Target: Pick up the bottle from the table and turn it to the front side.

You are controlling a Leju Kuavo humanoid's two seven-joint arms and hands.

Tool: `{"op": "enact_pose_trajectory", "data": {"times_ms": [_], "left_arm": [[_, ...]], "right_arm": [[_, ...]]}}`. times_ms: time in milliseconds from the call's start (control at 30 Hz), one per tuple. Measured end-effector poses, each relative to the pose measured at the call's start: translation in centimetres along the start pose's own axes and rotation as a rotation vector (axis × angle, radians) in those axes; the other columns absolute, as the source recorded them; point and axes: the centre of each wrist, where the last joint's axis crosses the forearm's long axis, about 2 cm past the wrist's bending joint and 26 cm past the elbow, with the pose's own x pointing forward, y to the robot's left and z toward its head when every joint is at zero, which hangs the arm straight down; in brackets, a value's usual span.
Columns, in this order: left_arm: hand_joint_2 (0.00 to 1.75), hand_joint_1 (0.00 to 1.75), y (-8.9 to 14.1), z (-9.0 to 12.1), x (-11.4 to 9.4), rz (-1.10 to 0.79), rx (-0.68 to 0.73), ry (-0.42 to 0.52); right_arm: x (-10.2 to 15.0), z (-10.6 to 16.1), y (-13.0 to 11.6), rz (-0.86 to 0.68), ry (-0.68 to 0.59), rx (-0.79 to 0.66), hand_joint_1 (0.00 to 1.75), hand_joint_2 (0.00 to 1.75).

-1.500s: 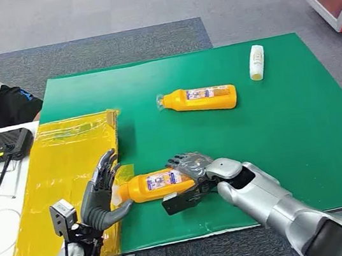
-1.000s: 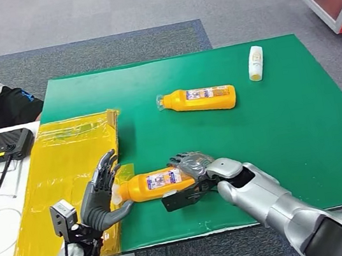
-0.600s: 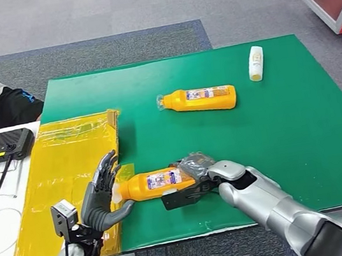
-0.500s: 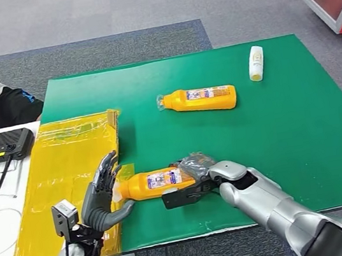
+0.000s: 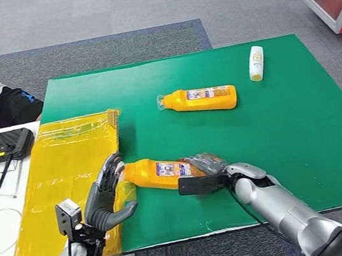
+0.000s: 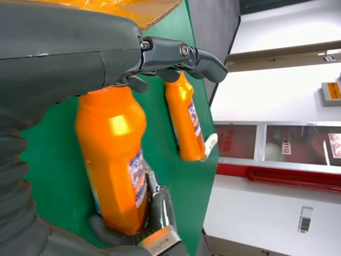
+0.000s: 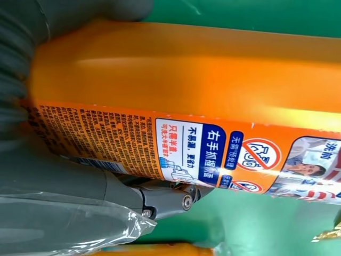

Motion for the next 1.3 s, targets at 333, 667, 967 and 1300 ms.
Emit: {"op": "enact_pose_trajectory", "data": {"times_ms": [333, 667, 967, 1300], "left_arm": [[1.75, 0.00, -0.3, 0.3, -0.4, -0.002, -0.001, 0.000], [1.75, 0.00, -0.2, 1.0, -0.6, -0.006, 0.010, 0.015], [1.75, 0.00, 0.4, 1.9, -0.9, 0.088, 0.029, 0.013], [1.75, 0.00, 2.2, 4.5, -3.3, 0.422, -0.019, -0.033]], "right_arm": [[-1.6, 2.6, 1.2, -0.320, -0.083, -0.120, 1.75, 1.75], [-2.0, 4.5, 2.2, -0.475, -0.103, -0.216, 1.75, 1.75], [-1.5, 5.7, 3.2, -0.566, -0.159, -0.249, 1.75, 1.75], [1.1, 4.7, 2.5, -0.567, -0.305, -0.259, 1.75, 1.75]]}}
